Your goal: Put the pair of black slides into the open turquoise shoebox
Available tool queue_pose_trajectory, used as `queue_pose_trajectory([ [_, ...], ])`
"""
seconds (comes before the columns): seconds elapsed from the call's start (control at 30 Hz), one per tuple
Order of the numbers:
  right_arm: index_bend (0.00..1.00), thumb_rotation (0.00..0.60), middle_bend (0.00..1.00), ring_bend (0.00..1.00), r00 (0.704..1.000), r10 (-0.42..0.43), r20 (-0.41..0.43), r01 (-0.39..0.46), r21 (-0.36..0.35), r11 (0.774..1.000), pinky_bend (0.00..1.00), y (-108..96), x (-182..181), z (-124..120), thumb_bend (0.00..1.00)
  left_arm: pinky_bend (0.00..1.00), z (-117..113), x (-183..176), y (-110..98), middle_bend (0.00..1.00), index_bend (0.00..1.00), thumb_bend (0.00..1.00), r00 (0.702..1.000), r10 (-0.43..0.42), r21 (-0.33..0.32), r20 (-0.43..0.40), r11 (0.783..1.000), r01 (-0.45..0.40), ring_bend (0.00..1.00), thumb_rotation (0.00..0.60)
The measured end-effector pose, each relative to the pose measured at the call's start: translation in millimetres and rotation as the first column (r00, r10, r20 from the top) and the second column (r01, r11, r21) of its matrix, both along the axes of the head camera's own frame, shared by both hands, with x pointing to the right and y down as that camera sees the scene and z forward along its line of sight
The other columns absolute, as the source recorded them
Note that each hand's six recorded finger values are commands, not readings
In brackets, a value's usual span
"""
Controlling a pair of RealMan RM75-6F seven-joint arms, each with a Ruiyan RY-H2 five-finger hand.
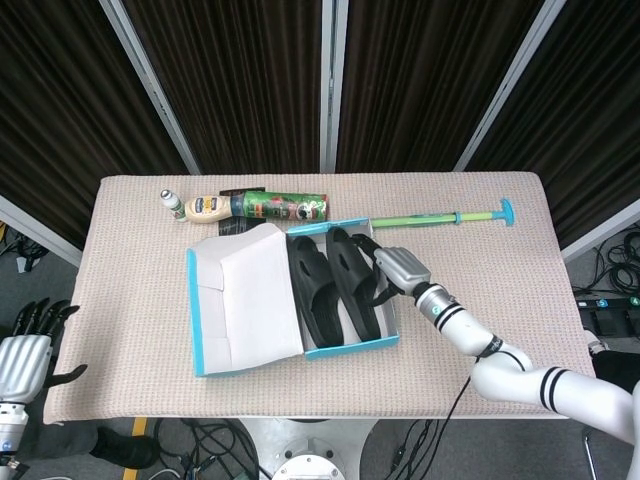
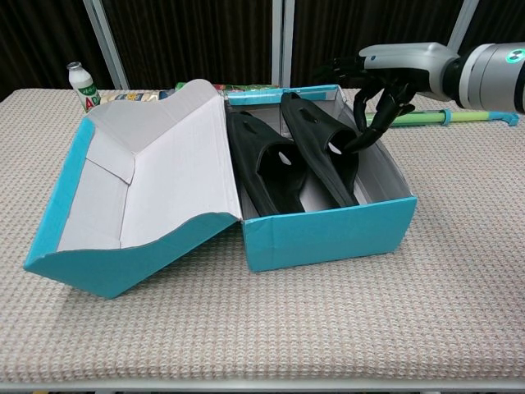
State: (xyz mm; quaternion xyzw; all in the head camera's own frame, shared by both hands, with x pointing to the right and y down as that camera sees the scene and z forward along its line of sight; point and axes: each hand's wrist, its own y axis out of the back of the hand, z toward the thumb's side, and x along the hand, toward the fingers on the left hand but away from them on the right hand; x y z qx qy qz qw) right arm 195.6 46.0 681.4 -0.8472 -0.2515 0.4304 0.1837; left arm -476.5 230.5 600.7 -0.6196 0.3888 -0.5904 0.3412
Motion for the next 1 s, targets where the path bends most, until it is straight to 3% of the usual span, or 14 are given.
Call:
queue_pose_trajectory([
  [0.17,0.0,0.6,0.02,0.61,0.998,-0.043,0.051,0.044,-0.025,0.999,0.95,5.9,-7.9,-21.7,0.13,0.02,-2.3,0.2,0.5,0.1,0.17,0.03,1.0,0.0,-0.002,-0.016,1.0,0.0,0.01,0.6],
  [0.4,0.0,0.6,0.07,0.63,0.997,-0.062,0.046,0.065,-0.066,0.996,0.96,4.4,-20.7,-11.3,0.51,0.02,-2.7,-0.3,1.4,0.1,0.17,0.03,1.0,-0.004,-0.002,-0.016,1.0,0.004,0.01,0.6],
  [0.47,0.0,0.6,0.07,0.63,0.998,-0.047,0.037,0.05,-0.072,0.996,0.96,-0.6,-22.4,-5.0,0.56,0.02,-2.5,-1.3,2.1,0.1,0.17,0.03,1.0,-0.006,-0.005,-0.014,1.0,0.006,0.01,0.6],
  [0.67,0.0,0.6,0.07,0.63,0.999,-0.037,-0.008,0.036,-0.085,0.996,0.96,-9.3,-28.7,12.4,0.57,0.02,-0.9,-1.2,2.4,0.1,0.17,0.03,1.0,-0.007,-0.008,-0.012,1.0,0.007,0.01,0.6],
  [1.0,0.0,0.6,0.08,0.63,0.994,-0.057,-0.09,0.046,-0.121,0.992,0.96,-3.6,-26.1,36.5,0.58,0.02,1.3,-2.6,3.9,0.1,0.17,0.03,1.0,-0.01,-0.015,-0.012,1.0,0.01,0.01,0.6],
])
